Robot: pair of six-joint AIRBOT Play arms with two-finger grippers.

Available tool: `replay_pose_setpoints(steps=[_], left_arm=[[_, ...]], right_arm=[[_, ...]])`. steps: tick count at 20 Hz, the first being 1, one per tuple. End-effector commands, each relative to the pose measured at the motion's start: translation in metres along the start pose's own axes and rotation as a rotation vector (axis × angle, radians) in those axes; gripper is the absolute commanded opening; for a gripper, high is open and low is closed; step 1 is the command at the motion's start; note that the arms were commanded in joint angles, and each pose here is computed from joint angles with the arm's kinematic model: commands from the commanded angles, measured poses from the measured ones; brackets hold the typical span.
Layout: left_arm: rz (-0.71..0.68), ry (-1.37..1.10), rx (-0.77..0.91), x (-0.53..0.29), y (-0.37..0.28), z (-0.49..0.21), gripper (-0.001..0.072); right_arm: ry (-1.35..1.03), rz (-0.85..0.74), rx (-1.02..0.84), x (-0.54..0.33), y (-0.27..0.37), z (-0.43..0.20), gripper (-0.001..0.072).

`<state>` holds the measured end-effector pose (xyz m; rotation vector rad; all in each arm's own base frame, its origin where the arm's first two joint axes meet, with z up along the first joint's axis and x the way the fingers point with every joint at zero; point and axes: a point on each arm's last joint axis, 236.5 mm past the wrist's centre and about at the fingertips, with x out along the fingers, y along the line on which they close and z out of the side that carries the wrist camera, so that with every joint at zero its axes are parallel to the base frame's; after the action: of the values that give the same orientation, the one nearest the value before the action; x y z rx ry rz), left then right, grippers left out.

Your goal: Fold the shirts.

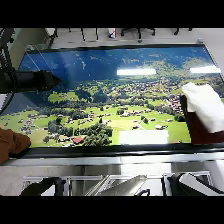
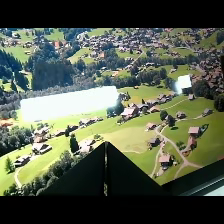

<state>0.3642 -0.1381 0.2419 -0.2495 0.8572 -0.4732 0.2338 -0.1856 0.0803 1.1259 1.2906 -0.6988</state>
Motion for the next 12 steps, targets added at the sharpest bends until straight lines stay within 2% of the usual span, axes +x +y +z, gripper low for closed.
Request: replay_pose_setpoints(steps=[1, 3, 6, 7, 8, 9, 12], left_arm=[[-0.001, 0.016, 0.000, 0.000, 0.000, -0.004, 0.0014], [-0.001, 0.023, 0.001, 0.000, 0.000, -0.005, 0.0015], [-0.001, 0.022, -0.001, 0.000, 0.000, -0.005, 0.0015], [-0.002, 0.024, -0.001, 0.000, -0.001, -0.006, 0.0015], [-0.003, 0.027, -0.001, 0.000, -0.001, -0.006, 0.0015], [-0.008, 0.035, 0.005, 0.001, -0.004, -0.009, 0.0015], [-0.056, 0.067, 0.061, 0.007, -0.032, -0.020, 0.0015]], right_arm=[[0.090, -0.067, 0.030, 0.031, -0.024, -0.019, 0.0695], [0.076, 0.038, -0.019, 0.025, 0.002, -0.017, 0.0695], [0.014, 0.476, -0.156, -0.013, 0.106, -0.015, 0.0692], [0.000, 0.563, -0.198, -0.024, 0.130, -0.020, 0.0630], [-0.025, 0.585, -0.269, -0.026, 0.147, -0.029, 0.0296], [-0.043, 0.586, -0.346, -0.025, 0.161, -0.040, 0.0026], [0.020, 0.595, -0.658, -0.013, 0.201, -0.112, 0.0020]])
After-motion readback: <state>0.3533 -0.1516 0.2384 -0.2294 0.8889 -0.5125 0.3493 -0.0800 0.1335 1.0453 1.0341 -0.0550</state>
